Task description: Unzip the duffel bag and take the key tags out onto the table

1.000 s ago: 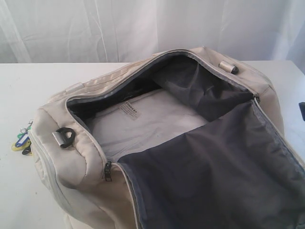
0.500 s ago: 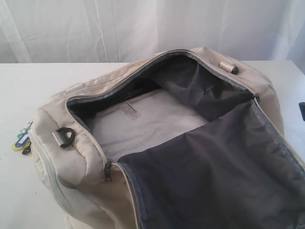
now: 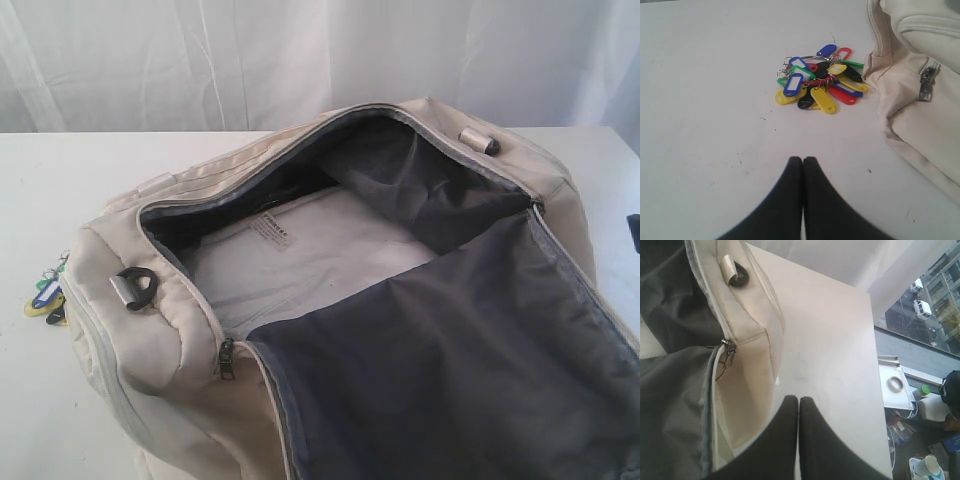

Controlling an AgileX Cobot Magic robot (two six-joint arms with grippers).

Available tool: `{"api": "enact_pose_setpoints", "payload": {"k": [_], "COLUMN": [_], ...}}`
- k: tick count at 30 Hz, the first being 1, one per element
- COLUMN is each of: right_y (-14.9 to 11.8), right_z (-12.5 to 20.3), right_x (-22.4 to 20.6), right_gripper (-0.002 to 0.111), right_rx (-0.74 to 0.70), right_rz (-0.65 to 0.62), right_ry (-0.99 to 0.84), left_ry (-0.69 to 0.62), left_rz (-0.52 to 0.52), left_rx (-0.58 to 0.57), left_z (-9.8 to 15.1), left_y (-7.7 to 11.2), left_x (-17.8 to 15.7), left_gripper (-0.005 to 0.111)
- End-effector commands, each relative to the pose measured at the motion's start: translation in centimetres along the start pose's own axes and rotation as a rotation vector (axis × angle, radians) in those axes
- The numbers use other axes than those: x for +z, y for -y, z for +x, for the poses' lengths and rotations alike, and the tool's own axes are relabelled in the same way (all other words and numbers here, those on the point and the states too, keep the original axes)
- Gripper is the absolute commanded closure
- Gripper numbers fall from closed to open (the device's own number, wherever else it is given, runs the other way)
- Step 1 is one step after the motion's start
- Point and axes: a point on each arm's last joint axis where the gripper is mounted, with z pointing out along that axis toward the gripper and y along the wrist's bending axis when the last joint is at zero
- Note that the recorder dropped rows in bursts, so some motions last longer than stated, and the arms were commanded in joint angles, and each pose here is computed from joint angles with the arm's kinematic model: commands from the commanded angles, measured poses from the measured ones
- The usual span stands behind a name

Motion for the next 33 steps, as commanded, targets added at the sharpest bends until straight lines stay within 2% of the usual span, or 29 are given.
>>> {"api": "enact_pose_setpoints", "payload": {"k": [1,6,12,20,22,25,27,30,33], "right_y": [1.2,4.7,9.1,10.4,9.6,7.0,5.4,3.9,2.9], "right_z": [0.2,0.6,3.4,6.6,6.9,7.4,7.8,9.0,10.6], "right_x": [-0.8,-3.3,-8.8,-12.8,-12.4,-11.7,-11.0,-9.5,-7.7], "right_gripper": [0.107,0.107,0.107,0.107,0.107,0.107,0.107,0.107,0.107], "right_rx": [0.045,0.212,0.412,0.516,0.587,0.748,0.806,0.839,0.791], "right_rz": [0.007,0.046,0.238,0.242,0.137,-0.156,-0.290,-0.374,-0.369], "right_ry": [0.038,0.204,0.420,0.567,0.514,0.372,0.311,0.268,0.269], "left_ry": [0.002,0.002,0.002,0.002,0.002,0.002,0.002,0.002,0.002], "left_rz": [0.000,0.000,0.000,0.000,0.000,0.000,0.000,0.000,0.000], "left_rx": [-0.003,-0.003,-0.003,-0.003,-0.003,-0.003,-0.003,-0.003,-0.003], "left_z": [0.1,0.1,0.1,0.1,0.1,0.1,0.1,0.1,0.1], "left_y": [0.0,0.0,0.0,0.0,0.0,0.0,0.0,0.0,0.0], "left_x": [0.0,0.0,0.0,0.0,0.0,0.0,0.0,0.0,0.0], "left_gripper": [0.107,0.107,0.107,0.107,0.107,0.107,0.107,0.107,0.107]}}
